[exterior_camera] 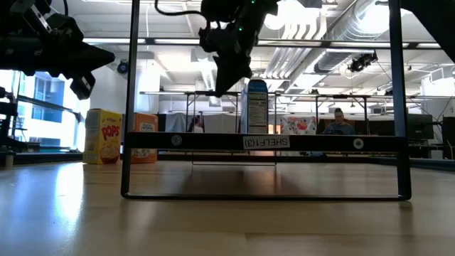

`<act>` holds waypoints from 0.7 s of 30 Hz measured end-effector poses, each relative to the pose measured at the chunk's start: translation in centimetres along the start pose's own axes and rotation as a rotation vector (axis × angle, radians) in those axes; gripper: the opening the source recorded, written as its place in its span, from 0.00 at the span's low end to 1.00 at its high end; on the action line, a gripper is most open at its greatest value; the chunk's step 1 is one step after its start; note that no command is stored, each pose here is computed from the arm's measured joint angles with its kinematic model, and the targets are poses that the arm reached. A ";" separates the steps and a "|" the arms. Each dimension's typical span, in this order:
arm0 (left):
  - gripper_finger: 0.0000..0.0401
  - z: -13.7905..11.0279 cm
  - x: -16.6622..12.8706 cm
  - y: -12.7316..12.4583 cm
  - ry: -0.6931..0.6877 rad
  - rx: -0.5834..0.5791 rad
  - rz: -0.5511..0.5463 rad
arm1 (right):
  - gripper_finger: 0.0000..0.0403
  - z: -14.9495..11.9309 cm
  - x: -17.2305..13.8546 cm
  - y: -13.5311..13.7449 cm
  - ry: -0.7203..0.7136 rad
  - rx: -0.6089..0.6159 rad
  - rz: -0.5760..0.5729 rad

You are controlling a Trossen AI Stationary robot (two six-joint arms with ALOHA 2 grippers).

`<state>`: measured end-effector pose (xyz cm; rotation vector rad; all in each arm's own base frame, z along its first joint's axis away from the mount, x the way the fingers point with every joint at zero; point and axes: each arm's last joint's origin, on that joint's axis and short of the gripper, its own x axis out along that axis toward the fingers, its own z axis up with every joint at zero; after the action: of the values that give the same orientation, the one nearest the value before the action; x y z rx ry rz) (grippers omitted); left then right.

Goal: Stack cereal on shelf
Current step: Put the top blue cereal box on the shelf

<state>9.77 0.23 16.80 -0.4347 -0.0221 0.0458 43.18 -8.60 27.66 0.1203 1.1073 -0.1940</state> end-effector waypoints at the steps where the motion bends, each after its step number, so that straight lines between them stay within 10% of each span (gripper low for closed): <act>1: 0.00 0.0 0.0 0.0 0.000 0.000 0.000 | 0.00 0.0 0.2 0.0 0.007 -0.017 -0.003; 21: 0.00 0.0 0.0 0.0 0.000 0.000 0.000 | 0.00 -1.3 0.6 0.9 0.140 -0.336 -0.020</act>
<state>9.77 0.23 16.80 -0.4347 -0.0222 0.0460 42.47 -7.47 26.51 -0.1797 1.2658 -0.0153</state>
